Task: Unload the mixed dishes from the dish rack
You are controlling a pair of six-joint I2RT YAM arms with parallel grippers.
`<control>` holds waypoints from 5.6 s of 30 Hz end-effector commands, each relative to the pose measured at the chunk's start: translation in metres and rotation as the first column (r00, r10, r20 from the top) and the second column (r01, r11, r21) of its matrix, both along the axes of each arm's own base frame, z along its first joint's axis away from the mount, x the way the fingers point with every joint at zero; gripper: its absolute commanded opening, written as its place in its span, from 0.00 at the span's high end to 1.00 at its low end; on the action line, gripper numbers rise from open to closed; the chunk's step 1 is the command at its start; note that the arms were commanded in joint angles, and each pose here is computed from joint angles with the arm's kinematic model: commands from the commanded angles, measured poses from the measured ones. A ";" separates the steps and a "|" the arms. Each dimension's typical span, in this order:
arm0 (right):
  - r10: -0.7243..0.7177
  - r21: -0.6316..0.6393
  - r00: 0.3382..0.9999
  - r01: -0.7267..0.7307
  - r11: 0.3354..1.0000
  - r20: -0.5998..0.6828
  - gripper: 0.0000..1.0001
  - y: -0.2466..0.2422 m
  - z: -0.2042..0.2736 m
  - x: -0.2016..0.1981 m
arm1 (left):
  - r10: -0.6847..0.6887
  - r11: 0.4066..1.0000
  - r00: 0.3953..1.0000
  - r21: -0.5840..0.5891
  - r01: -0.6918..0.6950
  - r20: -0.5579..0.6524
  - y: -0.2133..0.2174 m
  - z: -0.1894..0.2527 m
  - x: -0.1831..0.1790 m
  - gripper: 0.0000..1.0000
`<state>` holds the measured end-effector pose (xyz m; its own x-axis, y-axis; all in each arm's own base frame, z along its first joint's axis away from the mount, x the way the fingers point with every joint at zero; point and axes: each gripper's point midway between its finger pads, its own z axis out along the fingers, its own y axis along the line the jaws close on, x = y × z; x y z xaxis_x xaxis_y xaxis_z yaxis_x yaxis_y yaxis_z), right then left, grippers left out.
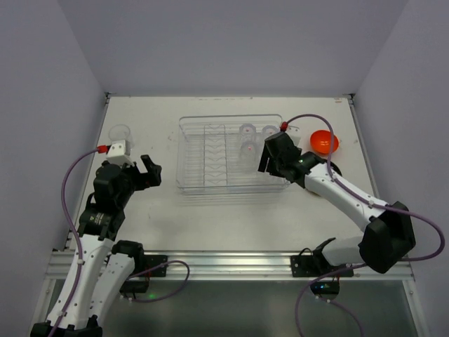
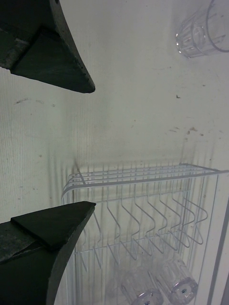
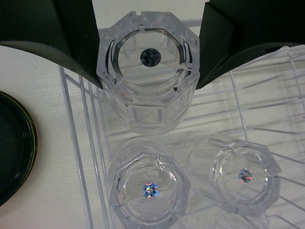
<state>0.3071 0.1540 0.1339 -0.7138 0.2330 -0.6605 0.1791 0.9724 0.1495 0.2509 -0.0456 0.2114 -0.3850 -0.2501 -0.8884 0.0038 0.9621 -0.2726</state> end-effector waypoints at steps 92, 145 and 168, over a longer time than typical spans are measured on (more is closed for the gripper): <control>0.136 0.112 0.855 -0.220 0.969 0.501 0.01 -0.033 0.098 -0.045 | 0.043 0.948 0.757 0.267 0.176 -0.651 0.008 -0.059 0.230 1.00; 0.359 0.286 0.807 -0.524 0.802 0.469 0.01 0.048 0.104 -0.050 | 0.090 0.994 0.996 -0.063 -0.090 0.004 0.012 0.062 0.063 0.00; 0.367 -0.143 0.925 -0.352 0.925 0.100 0.01 0.081 0.056 0.070 | 0.127 0.992 0.992 0.028 -0.126 -0.020 0.027 0.011 0.022 0.00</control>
<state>0.3686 0.2387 0.1783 -0.6722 -0.0054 -0.7403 -0.1353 0.9840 0.1157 0.2655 -0.0108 0.2133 -0.4002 -0.2915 -0.8688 -0.1796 0.9546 -0.2376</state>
